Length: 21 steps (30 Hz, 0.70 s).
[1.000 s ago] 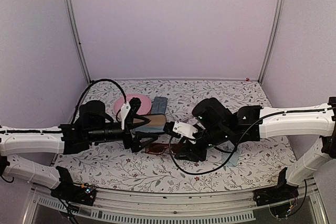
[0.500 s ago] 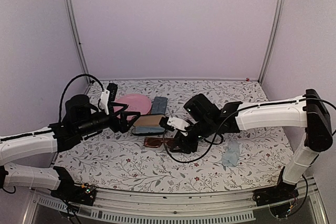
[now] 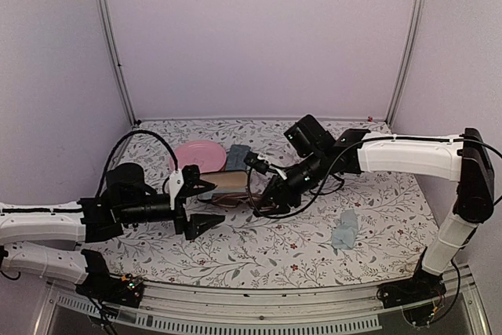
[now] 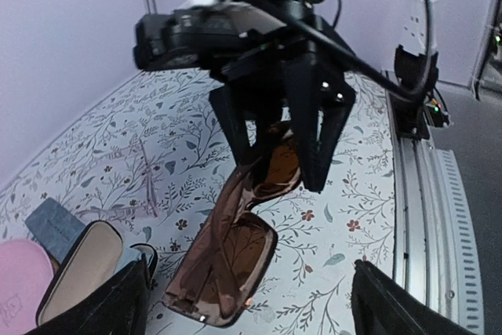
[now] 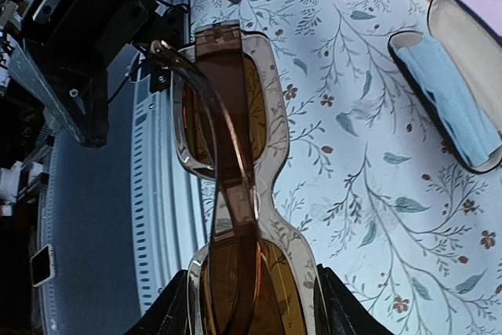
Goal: Organize the sunglasses
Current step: Pass from the right arm to the left
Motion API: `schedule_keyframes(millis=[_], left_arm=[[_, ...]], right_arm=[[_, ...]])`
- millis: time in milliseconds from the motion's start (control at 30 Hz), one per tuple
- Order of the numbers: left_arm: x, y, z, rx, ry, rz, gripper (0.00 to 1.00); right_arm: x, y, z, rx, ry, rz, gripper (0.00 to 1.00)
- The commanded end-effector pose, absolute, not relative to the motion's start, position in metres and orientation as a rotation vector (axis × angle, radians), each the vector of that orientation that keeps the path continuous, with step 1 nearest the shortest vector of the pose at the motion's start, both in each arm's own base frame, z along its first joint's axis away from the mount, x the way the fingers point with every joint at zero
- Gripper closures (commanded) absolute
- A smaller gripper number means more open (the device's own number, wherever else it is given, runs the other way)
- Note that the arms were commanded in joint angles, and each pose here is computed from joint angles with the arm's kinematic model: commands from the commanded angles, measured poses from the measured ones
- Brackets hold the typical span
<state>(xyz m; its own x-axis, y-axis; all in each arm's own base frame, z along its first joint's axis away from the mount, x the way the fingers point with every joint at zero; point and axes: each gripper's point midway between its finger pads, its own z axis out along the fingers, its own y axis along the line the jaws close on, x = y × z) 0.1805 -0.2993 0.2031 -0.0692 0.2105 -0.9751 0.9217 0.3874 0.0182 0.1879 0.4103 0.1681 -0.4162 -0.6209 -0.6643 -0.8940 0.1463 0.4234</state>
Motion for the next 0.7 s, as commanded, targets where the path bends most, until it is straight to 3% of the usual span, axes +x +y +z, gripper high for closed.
schedule_keyframes(millis=[0,300,567,667], left_arm=[[0.158,-0.308,0.205,1.265,1.296,-0.648,0.1],[0.146,-0.34,0.195,1.513,1.181,-0.521,0.09],[0.146,-0.37,0.187,1.626,1.169,-0.478,0.22],[0.146,-0.377,0.18,1.664,1.187,-0.468,0.31]], right_arm=[[0.155,0.398,0.174,-1.453,2.251,1.42,0.69],[0.13,0.391,0.17,-1.478,2.341,1.61,0.69],[0.127,0.393,0.174,-1.481,2.327,1.674,0.69],[0.126,0.393,0.173,-1.481,2.324,1.686,0.69]])
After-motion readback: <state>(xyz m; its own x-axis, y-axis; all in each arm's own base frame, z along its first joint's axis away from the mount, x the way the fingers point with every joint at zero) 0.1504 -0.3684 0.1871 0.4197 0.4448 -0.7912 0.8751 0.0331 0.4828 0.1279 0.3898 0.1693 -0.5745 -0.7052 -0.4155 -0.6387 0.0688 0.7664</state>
